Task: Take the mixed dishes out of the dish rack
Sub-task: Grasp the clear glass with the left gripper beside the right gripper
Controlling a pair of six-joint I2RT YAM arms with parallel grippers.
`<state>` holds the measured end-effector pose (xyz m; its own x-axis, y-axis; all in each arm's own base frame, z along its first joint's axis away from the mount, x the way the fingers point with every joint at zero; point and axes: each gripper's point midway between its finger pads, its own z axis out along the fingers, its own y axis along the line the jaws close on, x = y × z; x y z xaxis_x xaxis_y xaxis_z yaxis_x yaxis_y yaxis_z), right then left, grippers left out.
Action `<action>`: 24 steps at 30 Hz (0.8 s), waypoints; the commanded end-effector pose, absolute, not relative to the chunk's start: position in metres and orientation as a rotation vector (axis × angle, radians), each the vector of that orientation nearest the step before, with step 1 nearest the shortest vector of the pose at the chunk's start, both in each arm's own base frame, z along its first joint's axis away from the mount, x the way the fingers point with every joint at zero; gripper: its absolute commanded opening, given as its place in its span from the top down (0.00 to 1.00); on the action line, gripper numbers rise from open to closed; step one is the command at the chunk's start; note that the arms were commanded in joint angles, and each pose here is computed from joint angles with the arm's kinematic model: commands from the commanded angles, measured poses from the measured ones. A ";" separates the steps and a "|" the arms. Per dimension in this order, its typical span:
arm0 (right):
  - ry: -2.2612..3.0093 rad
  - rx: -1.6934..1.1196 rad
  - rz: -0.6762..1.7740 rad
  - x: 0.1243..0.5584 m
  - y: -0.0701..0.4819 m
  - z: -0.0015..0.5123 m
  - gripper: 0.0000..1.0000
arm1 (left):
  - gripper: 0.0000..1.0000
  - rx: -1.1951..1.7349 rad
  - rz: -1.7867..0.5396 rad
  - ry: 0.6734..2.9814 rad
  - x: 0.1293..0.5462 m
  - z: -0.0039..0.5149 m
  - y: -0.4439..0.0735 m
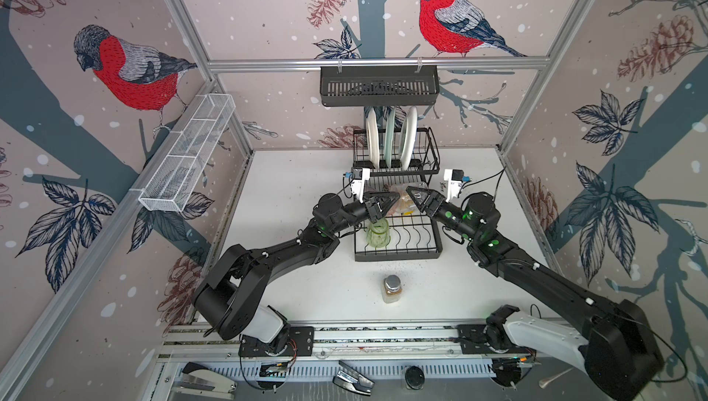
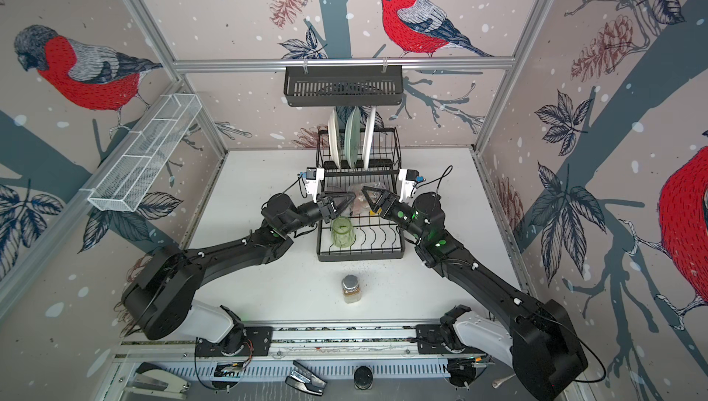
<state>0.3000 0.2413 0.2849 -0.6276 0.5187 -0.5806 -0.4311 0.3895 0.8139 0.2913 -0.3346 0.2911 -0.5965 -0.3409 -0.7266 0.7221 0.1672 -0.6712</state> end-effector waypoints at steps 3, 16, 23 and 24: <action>1.690 -0.019 1.493 0.287 0.252 0.309 0.40 | 1.00 0.424 -1.566 1.538 0.288 0.300 -0.337; 1.695 -0.050 1.519 0.286 0.259 0.307 0.41 | 0.89 0.449 -1.573 1.549 0.286 0.295 -0.339; 1.712 -0.055 1.523 0.288 0.262 0.303 0.41 | 0.82 0.463 -1.581 1.557 0.286 0.291 -0.342; 1.713 -0.058 1.524 0.288 0.263 0.303 0.41 | 0.80 0.465 -1.580 1.554 0.286 0.292 -0.342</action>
<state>0.3093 0.2446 0.2909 -0.6152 0.5567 -0.5582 -0.4424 0.3423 0.8289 0.2895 -0.3372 0.2973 -0.5789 -0.3451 -0.7388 0.7497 0.1311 -0.6487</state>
